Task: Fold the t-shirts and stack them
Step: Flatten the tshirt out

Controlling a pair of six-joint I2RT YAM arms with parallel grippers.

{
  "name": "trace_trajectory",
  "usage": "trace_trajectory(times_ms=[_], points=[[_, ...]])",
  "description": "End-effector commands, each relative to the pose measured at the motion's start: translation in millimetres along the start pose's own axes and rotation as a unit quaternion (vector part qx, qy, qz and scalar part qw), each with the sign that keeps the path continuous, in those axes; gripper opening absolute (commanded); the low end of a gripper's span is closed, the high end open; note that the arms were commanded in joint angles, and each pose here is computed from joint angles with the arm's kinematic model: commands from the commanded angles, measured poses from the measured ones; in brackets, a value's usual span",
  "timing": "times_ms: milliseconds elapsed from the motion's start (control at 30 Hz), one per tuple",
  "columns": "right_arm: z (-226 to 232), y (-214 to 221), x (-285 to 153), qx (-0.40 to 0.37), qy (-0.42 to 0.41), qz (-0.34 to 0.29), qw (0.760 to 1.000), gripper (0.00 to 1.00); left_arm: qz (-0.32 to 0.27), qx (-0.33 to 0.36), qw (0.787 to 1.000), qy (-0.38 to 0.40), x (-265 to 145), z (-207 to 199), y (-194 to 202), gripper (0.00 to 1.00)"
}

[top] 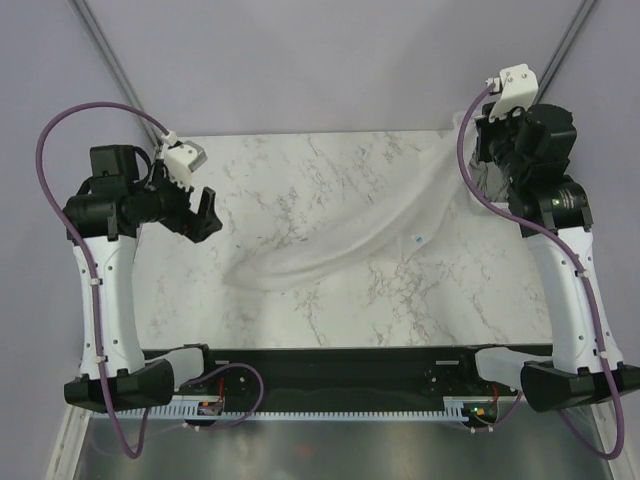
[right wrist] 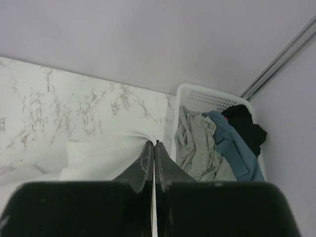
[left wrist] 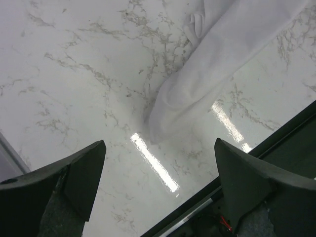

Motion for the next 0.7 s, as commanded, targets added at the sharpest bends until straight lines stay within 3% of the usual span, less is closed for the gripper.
trace_trajectory(times_ms=[0, 133, 267, 367, 567, 667], points=[[22, 32, 3, 0.018, -0.045, 0.047, 0.998, 0.00, 0.033, 0.012, 0.999, 0.025, 10, -1, 24, 1.00], [42, 59, 7, 0.029, -0.086, 0.077, 0.993, 0.00, 0.060, -0.034, 0.997, 0.020, 54, 27, 27, 0.96], [59, 83, 17, 0.039, -0.117, 0.110, 0.986, 0.00, 0.129, -0.143, 0.979, 0.074, 130, 64, 25, 0.72], [67, 97, 24, 0.034, -0.132, 0.130, 0.982, 0.00, 0.156, -0.192, 0.959, 0.135, 178, 71, 17, 0.66], [73, 110, 36, 0.028, -0.145, 0.153, 0.977, 0.00, 0.204, -0.131, 0.949, 0.203, 268, 16, -9, 0.67], [74, 113, 39, 0.030, -0.146, 0.157, 0.976, 0.00, 0.214, -0.146, 0.936, 0.238, 305, -1, -17, 0.70]])
Point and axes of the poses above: each gripper's point midway between its finger pads, its own x axis out along the fingers, its own z axis along the line the jaws close on, y = z × x, the point moved 6 cm from there along -x, back along the fingers, and after that the axes turned 13 degrees about -x, right-handed, at the moved point
